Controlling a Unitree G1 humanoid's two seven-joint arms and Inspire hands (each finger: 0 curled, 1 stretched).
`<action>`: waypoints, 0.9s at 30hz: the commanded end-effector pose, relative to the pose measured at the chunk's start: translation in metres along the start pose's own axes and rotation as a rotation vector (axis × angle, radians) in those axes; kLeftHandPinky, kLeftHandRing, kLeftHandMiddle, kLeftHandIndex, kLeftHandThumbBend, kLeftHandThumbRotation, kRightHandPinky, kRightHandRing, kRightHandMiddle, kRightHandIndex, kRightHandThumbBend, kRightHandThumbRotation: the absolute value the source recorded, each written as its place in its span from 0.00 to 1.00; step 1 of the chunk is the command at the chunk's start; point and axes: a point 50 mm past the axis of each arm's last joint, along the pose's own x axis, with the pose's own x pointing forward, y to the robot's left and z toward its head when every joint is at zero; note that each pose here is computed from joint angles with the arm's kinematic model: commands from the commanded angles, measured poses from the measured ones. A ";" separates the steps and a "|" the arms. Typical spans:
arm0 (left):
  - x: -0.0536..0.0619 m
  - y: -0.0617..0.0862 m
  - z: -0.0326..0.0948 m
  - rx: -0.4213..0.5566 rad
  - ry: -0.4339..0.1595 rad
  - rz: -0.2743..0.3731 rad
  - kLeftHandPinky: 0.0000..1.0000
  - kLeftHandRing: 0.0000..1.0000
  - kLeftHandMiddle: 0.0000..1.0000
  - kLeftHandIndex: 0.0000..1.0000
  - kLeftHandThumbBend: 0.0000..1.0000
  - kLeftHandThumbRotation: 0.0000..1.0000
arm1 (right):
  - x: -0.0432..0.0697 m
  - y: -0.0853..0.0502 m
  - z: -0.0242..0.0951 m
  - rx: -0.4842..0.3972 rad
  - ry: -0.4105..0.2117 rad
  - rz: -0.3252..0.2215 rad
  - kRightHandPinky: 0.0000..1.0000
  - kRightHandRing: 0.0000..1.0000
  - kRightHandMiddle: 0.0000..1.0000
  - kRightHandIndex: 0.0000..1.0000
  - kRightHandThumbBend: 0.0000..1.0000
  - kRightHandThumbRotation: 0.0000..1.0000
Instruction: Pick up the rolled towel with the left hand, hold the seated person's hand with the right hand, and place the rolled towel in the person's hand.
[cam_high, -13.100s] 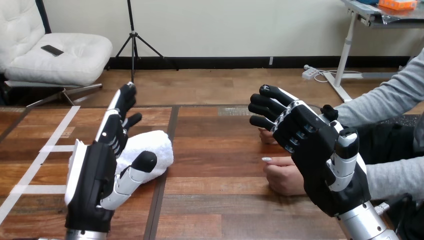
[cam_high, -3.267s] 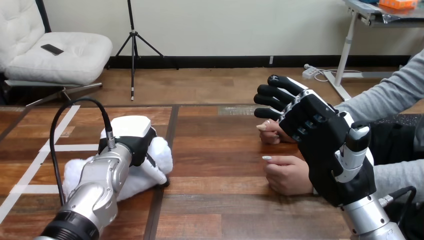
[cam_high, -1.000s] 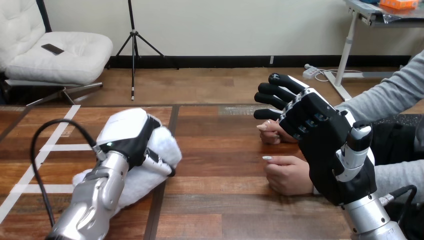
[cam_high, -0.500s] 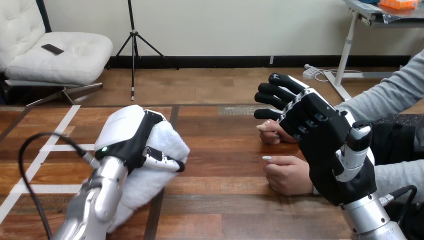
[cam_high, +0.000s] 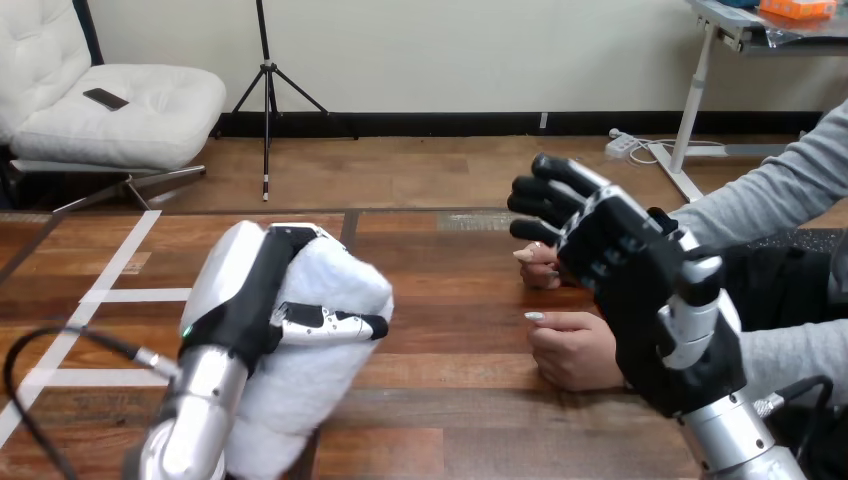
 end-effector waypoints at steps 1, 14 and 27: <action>-0.006 0.055 0.062 -0.141 -0.340 0.289 0.24 0.29 0.39 0.42 0.67 0.00 | 0.019 -0.015 0.007 -0.100 -0.022 0.033 0.91 0.88 0.85 0.86 0.99 1.00; -0.023 0.057 0.071 -0.218 -0.459 0.335 0.26 0.31 0.38 0.41 0.68 0.00 | 0.024 -0.035 0.003 -0.217 0.058 0.089 0.98 0.92 0.89 0.89 0.96 1.00; -0.033 0.056 0.079 -0.275 -0.523 0.369 0.26 0.30 0.37 0.40 0.71 0.00 | 0.028 -0.061 0.001 -0.346 0.137 0.079 0.92 0.91 0.90 0.88 0.92 1.00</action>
